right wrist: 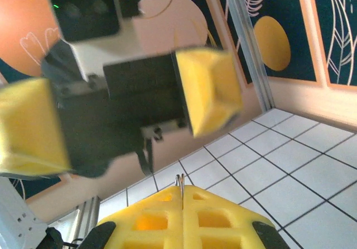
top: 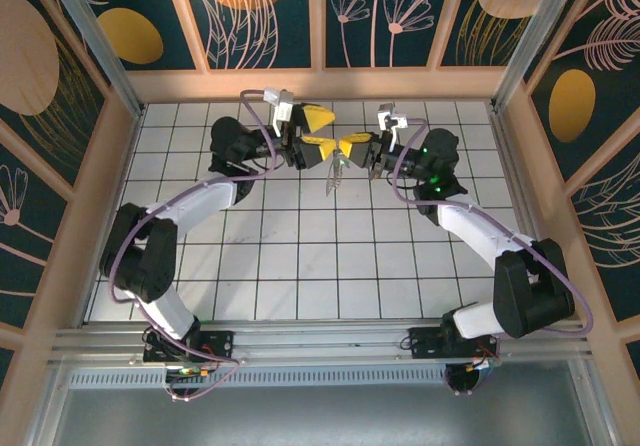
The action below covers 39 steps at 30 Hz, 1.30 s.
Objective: Put the keys on the keyring
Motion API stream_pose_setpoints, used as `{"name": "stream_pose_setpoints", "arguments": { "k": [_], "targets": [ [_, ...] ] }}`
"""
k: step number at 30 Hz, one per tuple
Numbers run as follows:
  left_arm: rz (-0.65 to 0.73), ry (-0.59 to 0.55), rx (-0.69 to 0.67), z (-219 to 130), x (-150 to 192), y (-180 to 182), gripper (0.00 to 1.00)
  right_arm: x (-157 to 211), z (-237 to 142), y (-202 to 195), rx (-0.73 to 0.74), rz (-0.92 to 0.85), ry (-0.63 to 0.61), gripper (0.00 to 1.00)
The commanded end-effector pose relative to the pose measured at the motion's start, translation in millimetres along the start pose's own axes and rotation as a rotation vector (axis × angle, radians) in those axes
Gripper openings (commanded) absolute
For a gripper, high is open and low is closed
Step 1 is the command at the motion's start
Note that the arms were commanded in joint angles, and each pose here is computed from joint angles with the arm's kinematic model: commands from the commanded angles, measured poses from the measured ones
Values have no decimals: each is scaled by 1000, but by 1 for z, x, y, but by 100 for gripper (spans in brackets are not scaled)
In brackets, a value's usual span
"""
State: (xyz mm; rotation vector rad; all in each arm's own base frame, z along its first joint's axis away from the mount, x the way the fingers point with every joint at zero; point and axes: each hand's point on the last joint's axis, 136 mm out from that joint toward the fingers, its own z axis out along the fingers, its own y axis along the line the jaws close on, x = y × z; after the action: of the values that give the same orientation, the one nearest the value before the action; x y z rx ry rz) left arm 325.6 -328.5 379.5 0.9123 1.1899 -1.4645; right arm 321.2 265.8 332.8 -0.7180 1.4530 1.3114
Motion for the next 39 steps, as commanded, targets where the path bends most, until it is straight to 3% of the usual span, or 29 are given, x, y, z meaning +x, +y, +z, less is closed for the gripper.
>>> {"name": "stream_pose_setpoints", "arguments": {
  "k": [1,6,10,16,22,27,31,39],
  "targets": [
    [114,30,-59,0,-16,2,99,-28,-5,13,-8,-93,-29,0],
    [101,49,-158,-2,-25,20,99,-30,-9,4,16,-92,-8,0],
    [65,2,-244,-10,-30,37,99,-33,-10,0,31,-96,16,0],
    [44,-53,-269,-15,-36,47,99,-39,-16,0,62,-119,35,0],
    [56,31,-213,-1,-35,54,99,-48,-23,2,88,-138,34,0],
    [7,53,-327,0,-29,90,99,-53,-25,1,96,-148,37,0],
    [73,44,-307,0,-32,85,99,-54,-24,-3,90,-155,50,0],
    [89,144,-251,4,-27,79,99,-55,-19,-11,75,-174,83,0]
  ]
}}
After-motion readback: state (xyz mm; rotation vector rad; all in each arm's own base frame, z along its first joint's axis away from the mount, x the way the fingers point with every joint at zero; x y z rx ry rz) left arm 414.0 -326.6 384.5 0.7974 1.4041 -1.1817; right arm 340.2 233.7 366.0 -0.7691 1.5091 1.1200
